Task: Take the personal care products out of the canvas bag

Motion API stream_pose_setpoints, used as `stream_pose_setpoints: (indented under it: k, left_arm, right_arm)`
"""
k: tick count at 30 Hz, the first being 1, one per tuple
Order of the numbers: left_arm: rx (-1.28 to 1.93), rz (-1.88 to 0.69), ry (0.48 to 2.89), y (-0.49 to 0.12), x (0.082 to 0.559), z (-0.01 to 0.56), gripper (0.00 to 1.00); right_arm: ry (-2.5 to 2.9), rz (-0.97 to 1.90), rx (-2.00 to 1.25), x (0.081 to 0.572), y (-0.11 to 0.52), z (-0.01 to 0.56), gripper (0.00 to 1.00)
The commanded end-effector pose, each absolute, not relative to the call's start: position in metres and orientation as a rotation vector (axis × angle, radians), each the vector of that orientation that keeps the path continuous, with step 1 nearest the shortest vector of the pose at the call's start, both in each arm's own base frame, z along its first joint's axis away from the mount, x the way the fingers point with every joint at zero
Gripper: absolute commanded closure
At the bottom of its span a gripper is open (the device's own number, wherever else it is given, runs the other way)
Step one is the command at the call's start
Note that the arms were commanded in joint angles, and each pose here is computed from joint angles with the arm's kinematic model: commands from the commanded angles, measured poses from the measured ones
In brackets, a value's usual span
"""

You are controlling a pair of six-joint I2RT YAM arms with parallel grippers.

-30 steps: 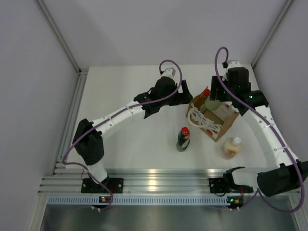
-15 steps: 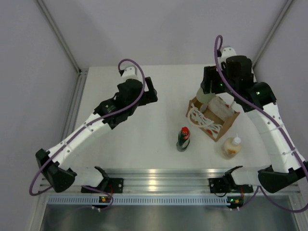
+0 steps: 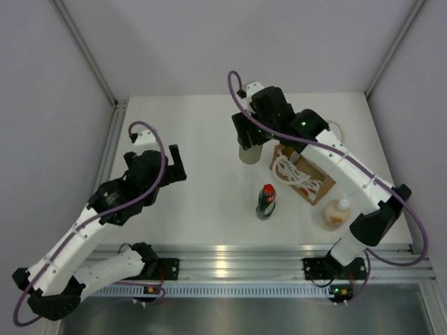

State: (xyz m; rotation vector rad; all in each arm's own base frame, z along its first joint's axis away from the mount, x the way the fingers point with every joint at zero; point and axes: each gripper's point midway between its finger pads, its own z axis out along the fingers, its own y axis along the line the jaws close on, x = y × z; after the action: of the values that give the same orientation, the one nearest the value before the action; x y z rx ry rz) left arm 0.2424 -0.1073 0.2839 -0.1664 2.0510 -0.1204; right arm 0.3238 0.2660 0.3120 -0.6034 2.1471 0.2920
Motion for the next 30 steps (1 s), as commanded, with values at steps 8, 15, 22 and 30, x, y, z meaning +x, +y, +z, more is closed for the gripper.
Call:
stream_pose_setpoints:
  k: [8,15,22,30]
  left_arm:
    - [-0.323,0.026,1.896,-0.037,0.213,0.28,0.02]
    - [-0.355,-0.002,1.887,-0.037,0.212,0.279,0.02]
    - [-0.352,0.006,1.893,-0.038,0.213,0.277,0.02]
    - [-0.343,-0.001,1.904,-0.042,0.214,0.276,0.02]
  right_arm:
    - [1.946,0.513,-0.76,0.304,0.382,0.308,1.0]
    - [1.865,0.599,-0.857,0.295,0.432,0.26,1.0]
    - [1.811,0.558,-1.074,0.285,0.471,0.197,1.0]
    - [1.839,0.595,-1.079,0.279,0.475,0.174,0.75]
